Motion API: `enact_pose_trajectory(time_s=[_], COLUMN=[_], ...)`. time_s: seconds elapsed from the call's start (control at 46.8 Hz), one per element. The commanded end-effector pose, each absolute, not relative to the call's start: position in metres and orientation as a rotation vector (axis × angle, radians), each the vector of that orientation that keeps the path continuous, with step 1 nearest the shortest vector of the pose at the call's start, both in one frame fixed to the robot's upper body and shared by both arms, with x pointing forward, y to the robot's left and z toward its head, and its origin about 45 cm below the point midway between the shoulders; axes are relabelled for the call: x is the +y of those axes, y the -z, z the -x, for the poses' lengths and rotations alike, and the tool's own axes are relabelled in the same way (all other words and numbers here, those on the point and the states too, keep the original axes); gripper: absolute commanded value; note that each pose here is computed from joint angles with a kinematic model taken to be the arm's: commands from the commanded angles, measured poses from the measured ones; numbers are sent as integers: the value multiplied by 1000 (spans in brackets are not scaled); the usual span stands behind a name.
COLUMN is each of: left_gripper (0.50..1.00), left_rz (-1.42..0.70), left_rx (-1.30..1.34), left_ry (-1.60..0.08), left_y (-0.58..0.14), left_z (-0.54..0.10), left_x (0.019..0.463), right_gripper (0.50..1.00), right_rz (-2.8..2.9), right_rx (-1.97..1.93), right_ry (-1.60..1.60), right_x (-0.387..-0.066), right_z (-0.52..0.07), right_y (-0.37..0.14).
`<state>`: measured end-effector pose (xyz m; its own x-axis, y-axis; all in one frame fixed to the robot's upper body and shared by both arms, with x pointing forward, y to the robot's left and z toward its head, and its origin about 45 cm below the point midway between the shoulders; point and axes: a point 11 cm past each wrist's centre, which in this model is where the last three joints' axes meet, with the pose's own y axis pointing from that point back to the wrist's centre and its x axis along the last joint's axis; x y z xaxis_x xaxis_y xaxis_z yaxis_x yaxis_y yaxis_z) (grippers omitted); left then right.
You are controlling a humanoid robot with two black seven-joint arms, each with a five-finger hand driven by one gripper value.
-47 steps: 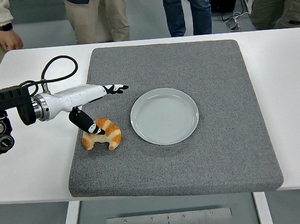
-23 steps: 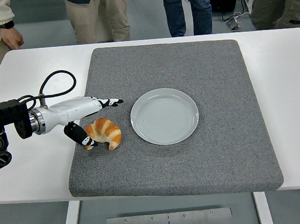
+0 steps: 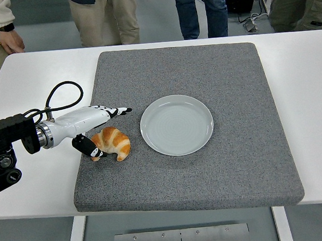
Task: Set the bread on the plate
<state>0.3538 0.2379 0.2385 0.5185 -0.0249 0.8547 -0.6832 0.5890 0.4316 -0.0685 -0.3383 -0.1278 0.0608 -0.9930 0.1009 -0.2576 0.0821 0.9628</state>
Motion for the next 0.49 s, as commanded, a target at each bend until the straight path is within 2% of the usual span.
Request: enact_pose_trajectory(time_s=[0.0,0.47], left_gripper=[954,954], left_rz=[-867,-854], left_rx=[-958,-945], left_ry=[-463,-461], left_y=[-238,-229], left_z=[-354,-354], left_x=[238,231], right_gripper=[1000,1000], right_rz=[-1358,-1357], right_rx=[-1381,-1380], right_ry=[953,953], right_x=[-338,-338], right_z=[68,69], right_y=[128,128])
